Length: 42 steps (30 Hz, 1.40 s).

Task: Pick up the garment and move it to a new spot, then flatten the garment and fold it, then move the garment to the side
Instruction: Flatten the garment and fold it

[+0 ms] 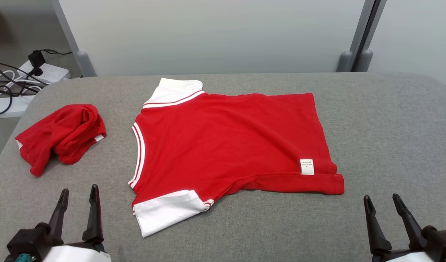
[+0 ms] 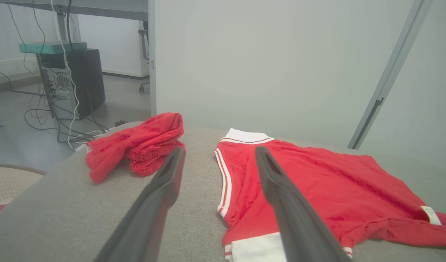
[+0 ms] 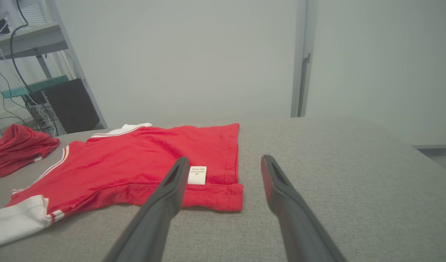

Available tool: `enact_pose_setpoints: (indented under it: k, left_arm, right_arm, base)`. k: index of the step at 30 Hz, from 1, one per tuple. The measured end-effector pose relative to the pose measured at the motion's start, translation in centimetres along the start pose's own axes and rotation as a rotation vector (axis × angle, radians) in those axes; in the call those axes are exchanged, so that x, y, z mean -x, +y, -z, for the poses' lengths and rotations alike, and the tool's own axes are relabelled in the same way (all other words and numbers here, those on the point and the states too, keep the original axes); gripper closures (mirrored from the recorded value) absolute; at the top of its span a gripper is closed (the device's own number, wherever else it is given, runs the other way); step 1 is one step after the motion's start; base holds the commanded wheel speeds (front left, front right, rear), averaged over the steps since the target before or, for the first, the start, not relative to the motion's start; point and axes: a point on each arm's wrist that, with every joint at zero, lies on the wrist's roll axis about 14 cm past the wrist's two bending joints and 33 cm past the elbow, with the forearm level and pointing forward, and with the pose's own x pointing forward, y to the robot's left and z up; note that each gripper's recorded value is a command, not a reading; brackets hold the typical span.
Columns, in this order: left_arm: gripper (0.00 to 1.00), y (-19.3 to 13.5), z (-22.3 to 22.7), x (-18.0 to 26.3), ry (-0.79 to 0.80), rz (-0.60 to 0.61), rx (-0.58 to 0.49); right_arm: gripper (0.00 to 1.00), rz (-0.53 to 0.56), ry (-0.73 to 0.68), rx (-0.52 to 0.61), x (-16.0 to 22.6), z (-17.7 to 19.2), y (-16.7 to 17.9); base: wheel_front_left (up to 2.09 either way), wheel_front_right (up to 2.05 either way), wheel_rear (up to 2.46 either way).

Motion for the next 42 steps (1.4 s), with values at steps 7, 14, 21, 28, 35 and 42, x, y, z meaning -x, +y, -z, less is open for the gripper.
enact_pose_setpoints:
  k: [7, 14, 21, 28, 35, 42]
  left_arm:
    - [0.0, 0.0, 0.6, 0.7, -0.002, 0.021, -0.048]
    - [0.0, -0.6, 2.0, 1.1, 0.034, 0.06, -0.1]
    - [0.0, -0.4, 2.8, 1.2, 0.058, 0.062, -0.101]
    - [0.0, 0.0, 3.6, 1.3, 0.083, 0.054, -0.093]
    - [0.0, 0.1, 4.1, 1.3, 0.097, 0.051, -0.088]
    - [0.0, 0.2, 4.4, 1.2, 0.104, 0.05, -0.09]
  right_arm:
    - [0.0, 0.001, 0.004, 0.009, 0.5, 0.2, 0.3]
    - [0.0, 0.001, 0.014, 0.025, 1.0, 0.5, 0.5]
    - [0.0, 0.003, 0.02, 0.016, 1.0, 0.7, 0.7]
    - [0.0, 0.003, 0.026, 0.009, 1.0, 1.0, 0.8]
    - [0.0, 0.008, 0.033, 0.007, 1.0, 1.2, 0.7]
    - [0.0, 0.009, 0.04, 0.005, 0.9, 1.4, 0.7]
  base:
    - [0.0, 0.0, 0.0]
    - [0.0, 0.0, 0.0]
    - [0.0, 0.0, 0.0]
    - [0.0, 0.0, 0.0]
    - [0.0, 0.0, 0.0]
    - [0.0, 0.0, 0.0]
